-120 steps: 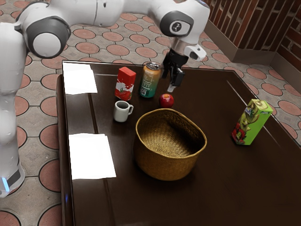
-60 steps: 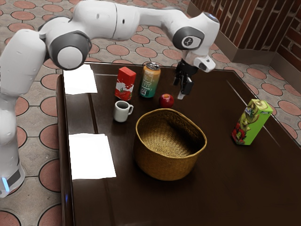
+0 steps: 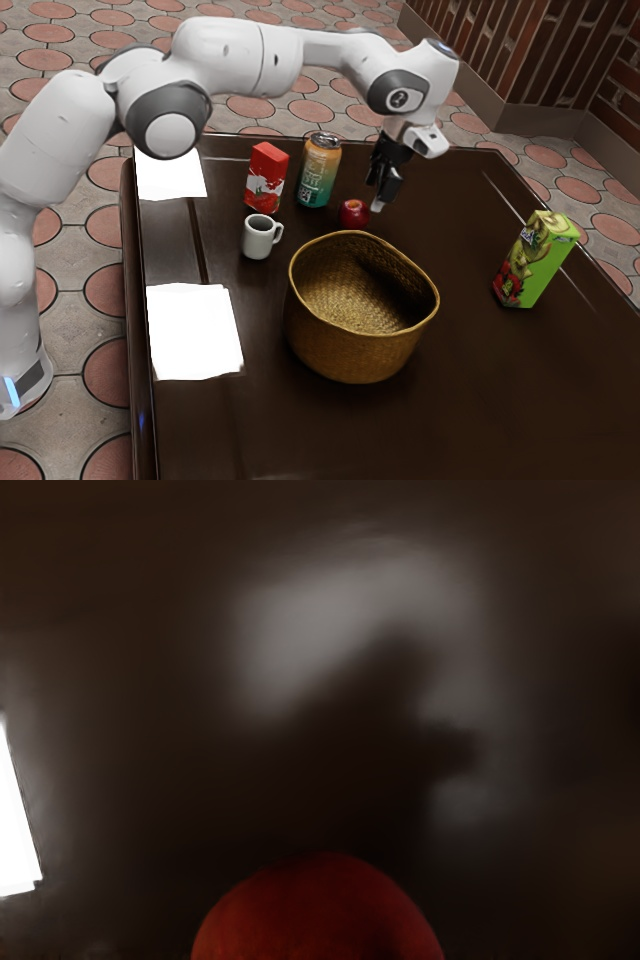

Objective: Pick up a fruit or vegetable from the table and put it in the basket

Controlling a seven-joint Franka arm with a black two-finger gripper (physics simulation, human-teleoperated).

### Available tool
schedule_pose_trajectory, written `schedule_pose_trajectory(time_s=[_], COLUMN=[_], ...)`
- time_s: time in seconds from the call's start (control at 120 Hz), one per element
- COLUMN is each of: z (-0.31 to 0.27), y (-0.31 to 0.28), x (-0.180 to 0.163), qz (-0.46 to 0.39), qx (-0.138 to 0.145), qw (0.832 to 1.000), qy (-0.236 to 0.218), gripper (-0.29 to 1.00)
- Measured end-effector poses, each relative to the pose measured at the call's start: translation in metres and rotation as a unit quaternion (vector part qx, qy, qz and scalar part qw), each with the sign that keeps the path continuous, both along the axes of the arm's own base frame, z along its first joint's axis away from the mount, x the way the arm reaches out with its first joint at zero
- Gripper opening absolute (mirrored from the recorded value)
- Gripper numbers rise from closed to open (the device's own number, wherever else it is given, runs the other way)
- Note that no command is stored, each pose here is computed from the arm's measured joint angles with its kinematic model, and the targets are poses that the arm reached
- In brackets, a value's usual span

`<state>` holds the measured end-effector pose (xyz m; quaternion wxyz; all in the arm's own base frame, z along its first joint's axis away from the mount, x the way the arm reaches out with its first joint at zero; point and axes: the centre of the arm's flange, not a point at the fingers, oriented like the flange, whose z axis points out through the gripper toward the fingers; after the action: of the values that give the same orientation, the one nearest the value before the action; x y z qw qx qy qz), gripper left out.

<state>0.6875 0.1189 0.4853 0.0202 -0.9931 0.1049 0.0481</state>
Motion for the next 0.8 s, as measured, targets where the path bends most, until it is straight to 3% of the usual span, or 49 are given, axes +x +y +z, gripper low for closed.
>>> schedule_pose_trajectory(time_s=[0.325, 0.8], z=[-0.006, -0.045], y=[0.007, 0.006], x=[-0.023, -0.026], qz=[-0.026, -0.049], qx=[-0.008, -0.023], qw=[1.000, 0.998], qy=[0.006, 0.012], gripper=[0.70, 0.70])
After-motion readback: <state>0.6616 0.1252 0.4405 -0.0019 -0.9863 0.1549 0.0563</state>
